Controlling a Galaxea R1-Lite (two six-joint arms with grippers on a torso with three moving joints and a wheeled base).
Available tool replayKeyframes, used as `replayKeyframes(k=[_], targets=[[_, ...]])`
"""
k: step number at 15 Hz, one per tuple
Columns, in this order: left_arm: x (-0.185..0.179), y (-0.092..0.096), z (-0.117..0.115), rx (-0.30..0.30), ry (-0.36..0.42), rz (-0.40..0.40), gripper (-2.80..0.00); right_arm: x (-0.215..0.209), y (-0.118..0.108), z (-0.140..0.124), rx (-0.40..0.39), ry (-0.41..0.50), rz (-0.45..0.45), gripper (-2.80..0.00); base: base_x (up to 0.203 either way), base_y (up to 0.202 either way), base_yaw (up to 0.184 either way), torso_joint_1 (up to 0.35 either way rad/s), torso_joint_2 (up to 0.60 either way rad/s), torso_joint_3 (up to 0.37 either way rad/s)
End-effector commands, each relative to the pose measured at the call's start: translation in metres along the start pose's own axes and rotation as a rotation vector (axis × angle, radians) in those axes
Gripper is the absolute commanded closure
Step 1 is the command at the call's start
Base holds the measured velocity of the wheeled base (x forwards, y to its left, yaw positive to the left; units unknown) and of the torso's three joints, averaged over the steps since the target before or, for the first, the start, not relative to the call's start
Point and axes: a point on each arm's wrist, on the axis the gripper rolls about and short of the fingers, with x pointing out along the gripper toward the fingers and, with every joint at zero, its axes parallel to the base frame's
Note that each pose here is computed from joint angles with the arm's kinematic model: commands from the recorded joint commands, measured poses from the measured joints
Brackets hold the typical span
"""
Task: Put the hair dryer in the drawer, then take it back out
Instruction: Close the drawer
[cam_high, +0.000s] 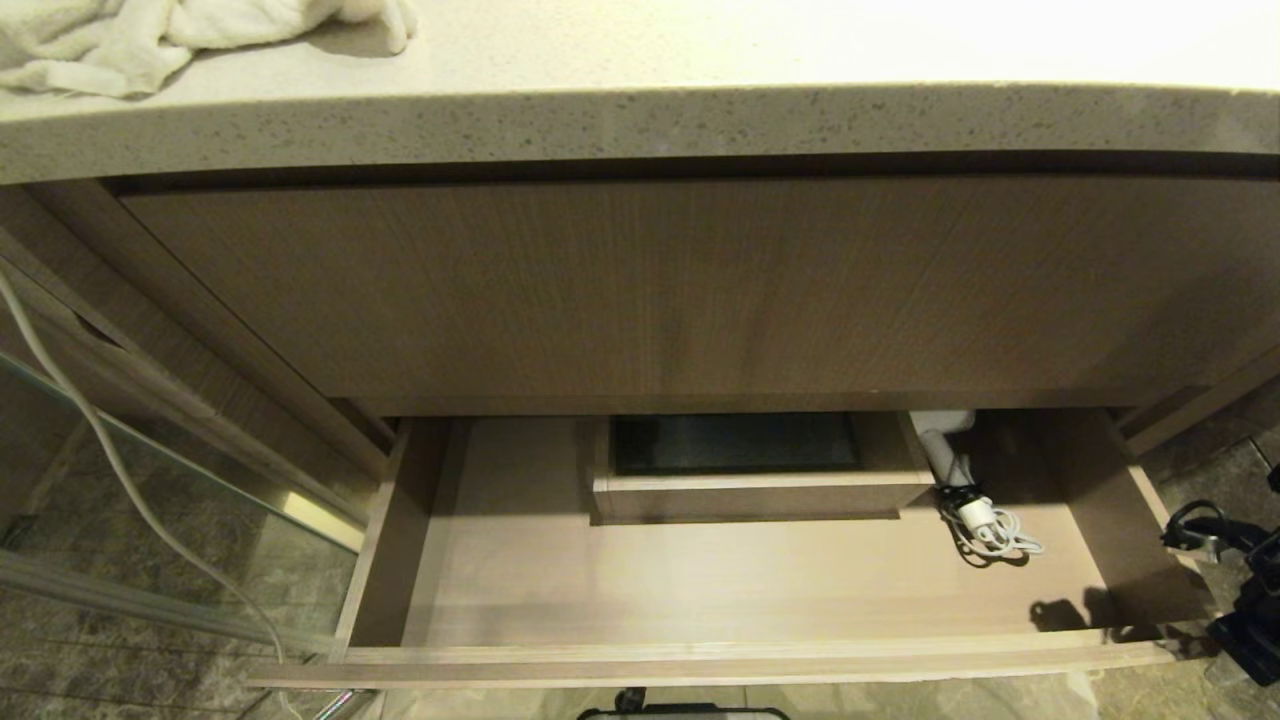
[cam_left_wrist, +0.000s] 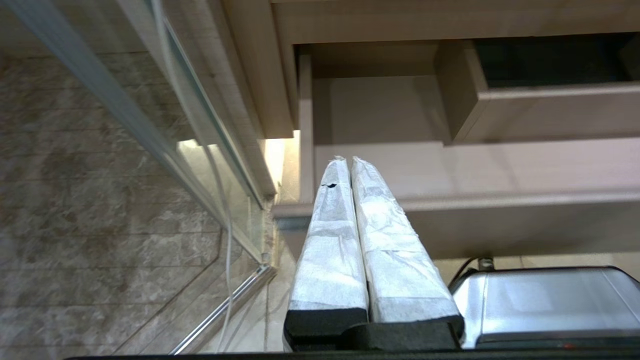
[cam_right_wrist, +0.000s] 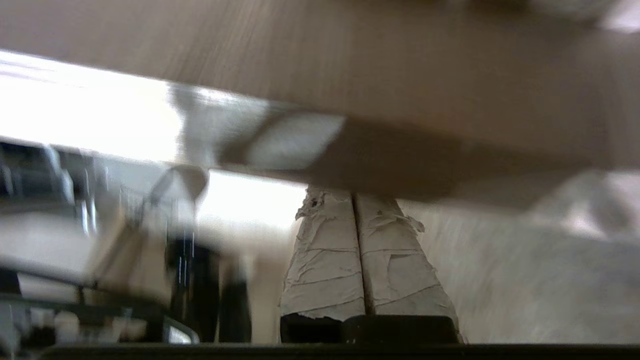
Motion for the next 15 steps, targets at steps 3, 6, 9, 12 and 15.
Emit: replayKeyframes(k=[3, 6, 9, 12, 15], targets=[[0.000, 0.000, 0.000, 0.000, 0.002, 0.000, 0.00, -0.044, -0.004, 0.014, 0.000, -0.423, -0.123, 0.00, 0.000, 0.000, 0.000, 0.000, 0.00, 0.000], [0.000, 0.000, 0.000, 0.000, 0.002, 0.000, 0.00, -0.060, -0.003, 0.045, 0.060, -0.723, -0.225, 0.00, 0.000, 0.000, 0.000, 0.000, 0.00, 0.000], [0.000, 0.000, 0.000, 0.000, 0.002, 0.000, 0.00, -0.090, 0.015, 0.053, 0.083, -0.891, -0.223, 0.00, 0.000, 0.000, 0.000, 0.000, 0.00, 0.000], [0.000, 0.000, 0.000, 0.000, 0.002, 0.000, 0.00, -0.112, 0.038, 0.025, 0.064, -0.898, -0.156, 0.00, 0.000, 0.000, 0.000, 0.000, 0.00, 0.000], [0.000, 0.000, 0.000, 0.000, 0.002, 0.000, 0.00, -0.144, 0.069, -0.010, 0.066, -0.899, -0.140, 0.00, 0.000, 0.000, 0.000, 0.000, 0.00, 0.000]])
